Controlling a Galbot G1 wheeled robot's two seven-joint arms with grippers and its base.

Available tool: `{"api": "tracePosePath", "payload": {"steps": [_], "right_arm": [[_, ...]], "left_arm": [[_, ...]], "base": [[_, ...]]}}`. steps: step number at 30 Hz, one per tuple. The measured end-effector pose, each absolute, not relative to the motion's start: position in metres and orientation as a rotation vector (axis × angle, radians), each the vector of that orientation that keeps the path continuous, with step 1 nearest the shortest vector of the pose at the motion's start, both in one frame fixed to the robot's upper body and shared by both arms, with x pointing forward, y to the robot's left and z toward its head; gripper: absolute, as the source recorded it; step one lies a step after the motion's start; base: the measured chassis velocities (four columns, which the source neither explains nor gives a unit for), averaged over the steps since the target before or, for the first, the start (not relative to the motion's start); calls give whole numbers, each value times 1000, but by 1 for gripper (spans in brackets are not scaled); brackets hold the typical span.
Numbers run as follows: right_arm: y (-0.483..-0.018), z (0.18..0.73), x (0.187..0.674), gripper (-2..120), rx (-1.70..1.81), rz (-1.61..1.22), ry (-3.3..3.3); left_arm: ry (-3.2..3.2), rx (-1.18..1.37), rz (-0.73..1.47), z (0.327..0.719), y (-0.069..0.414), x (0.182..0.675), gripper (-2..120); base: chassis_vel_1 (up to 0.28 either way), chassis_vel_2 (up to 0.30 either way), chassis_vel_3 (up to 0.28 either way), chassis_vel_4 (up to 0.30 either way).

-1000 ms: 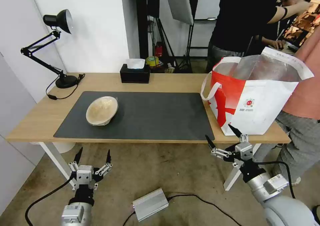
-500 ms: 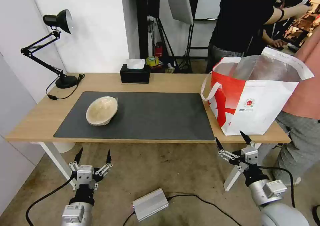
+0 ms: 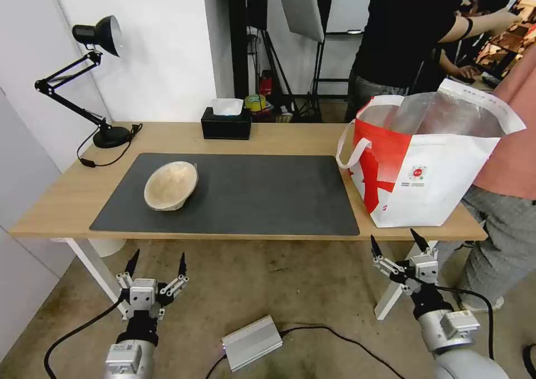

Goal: Pick up the trash from the table and place it into the takeout bag.

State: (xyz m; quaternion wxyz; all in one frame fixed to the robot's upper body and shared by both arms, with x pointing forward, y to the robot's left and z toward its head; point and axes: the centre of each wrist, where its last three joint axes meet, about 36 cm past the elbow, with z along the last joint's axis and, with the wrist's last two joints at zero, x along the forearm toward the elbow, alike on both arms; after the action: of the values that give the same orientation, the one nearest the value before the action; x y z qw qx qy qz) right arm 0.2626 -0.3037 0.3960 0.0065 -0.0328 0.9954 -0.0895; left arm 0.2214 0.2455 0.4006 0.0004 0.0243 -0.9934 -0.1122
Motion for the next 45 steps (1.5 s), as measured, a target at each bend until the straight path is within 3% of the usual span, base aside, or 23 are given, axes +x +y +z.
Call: {"api": "tracePosePath", "payload": {"steps": [45], "right_arm": [[-298,382,252,100,14,-302,3146]], "left_arm": [[-3142,83,-345,408,245,223,100]], "base": [[0,0,0,0]]}}
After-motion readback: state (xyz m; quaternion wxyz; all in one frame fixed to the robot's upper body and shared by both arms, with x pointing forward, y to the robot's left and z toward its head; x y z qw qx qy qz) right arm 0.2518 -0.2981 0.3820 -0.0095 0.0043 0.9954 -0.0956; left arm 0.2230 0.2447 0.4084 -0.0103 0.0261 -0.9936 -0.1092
